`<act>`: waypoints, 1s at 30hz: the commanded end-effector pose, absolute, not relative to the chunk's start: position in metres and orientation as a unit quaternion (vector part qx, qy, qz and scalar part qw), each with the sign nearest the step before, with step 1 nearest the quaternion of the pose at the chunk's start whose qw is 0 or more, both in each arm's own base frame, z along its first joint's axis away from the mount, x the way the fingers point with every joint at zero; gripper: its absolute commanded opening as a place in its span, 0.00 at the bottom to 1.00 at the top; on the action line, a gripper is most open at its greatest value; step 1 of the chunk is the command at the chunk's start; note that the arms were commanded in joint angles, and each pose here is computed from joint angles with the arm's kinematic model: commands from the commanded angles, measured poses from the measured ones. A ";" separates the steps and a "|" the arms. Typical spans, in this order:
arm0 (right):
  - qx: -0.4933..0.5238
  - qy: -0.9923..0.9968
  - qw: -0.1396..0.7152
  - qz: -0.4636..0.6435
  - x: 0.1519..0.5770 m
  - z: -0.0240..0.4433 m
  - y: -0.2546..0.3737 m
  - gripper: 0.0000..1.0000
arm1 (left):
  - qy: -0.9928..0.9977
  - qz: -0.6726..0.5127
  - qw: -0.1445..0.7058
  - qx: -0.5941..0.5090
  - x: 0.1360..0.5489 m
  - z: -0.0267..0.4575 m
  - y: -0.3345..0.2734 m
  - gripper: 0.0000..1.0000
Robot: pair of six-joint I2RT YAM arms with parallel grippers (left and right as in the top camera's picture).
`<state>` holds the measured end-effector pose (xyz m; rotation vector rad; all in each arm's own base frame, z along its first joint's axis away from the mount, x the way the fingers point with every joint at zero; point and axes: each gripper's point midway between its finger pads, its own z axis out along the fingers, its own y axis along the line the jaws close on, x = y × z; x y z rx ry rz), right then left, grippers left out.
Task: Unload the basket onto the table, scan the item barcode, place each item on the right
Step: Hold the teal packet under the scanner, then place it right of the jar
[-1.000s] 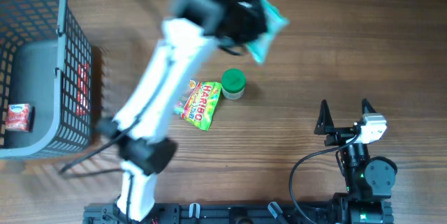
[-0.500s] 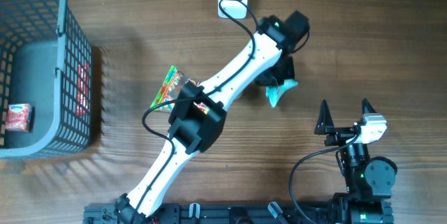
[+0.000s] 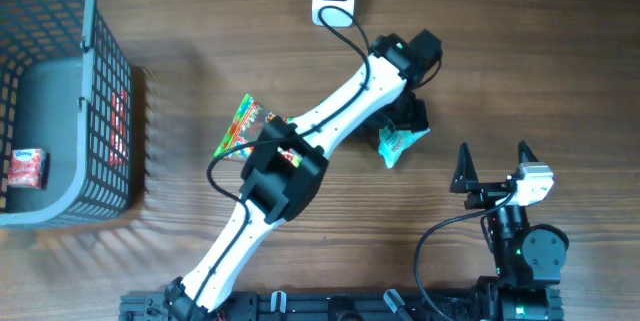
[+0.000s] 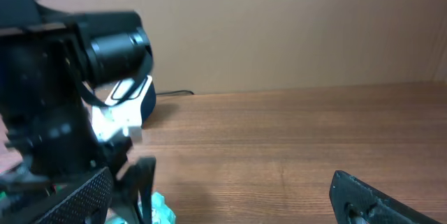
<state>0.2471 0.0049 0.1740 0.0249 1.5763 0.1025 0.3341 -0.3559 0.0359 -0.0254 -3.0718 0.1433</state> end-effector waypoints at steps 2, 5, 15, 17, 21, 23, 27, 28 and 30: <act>0.000 0.706 0.707 0.049 0.247 0.176 0.009 1.00 | -0.994 0.097 -0.049 0.001 0.354 0.124 -0.345 1.00; 0.000 0.706 0.707 0.049 0.247 0.176 0.009 1.00 | -0.987 0.117 -0.110 0.008 0.366 0.169 -0.337 1.00; 0.000 0.706 0.707 0.049 0.247 0.176 0.009 1.00 | -0.931 0.137 -0.332 0.073 0.408 0.304 -0.282 1.00; 0.000 0.706 0.707 0.049 0.247 0.176 0.009 1.00 | -0.918 0.125 -0.366 0.093 0.415 0.322 -0.266 1.00; 0.000 0.706 0.707 0.049 0.247 0.176 0.009 1.00 | -0.900 0.106 -0.406 0.122 0.423 0.343 -0.241 1.00; 0.000 0.706 0.707 0.049 0.247 0.176 0.009 1.00 | -0.893 0.093 -0.419 0.136 0.426 0.351 -0.227 1.00; 0.000 0.706 0.707 0.049 0.247 0.176 0.009 1.00 | -0.880 0.075 -0.441 0.160 0.430 0.364 -0.204 1.00; 0.000 0.706 0.707 0.049 0.247 0.176 0.009 1.00 | -0.877 0.074 -0.445 0.165 0.430 0.367 -0.199 1.00; 0.000 0.706 0.707 0.049 0.247 0.176 0.009 1.00 | -0.872 0.076 -0.452 0.173 0.430 0.375 -0.190 1.00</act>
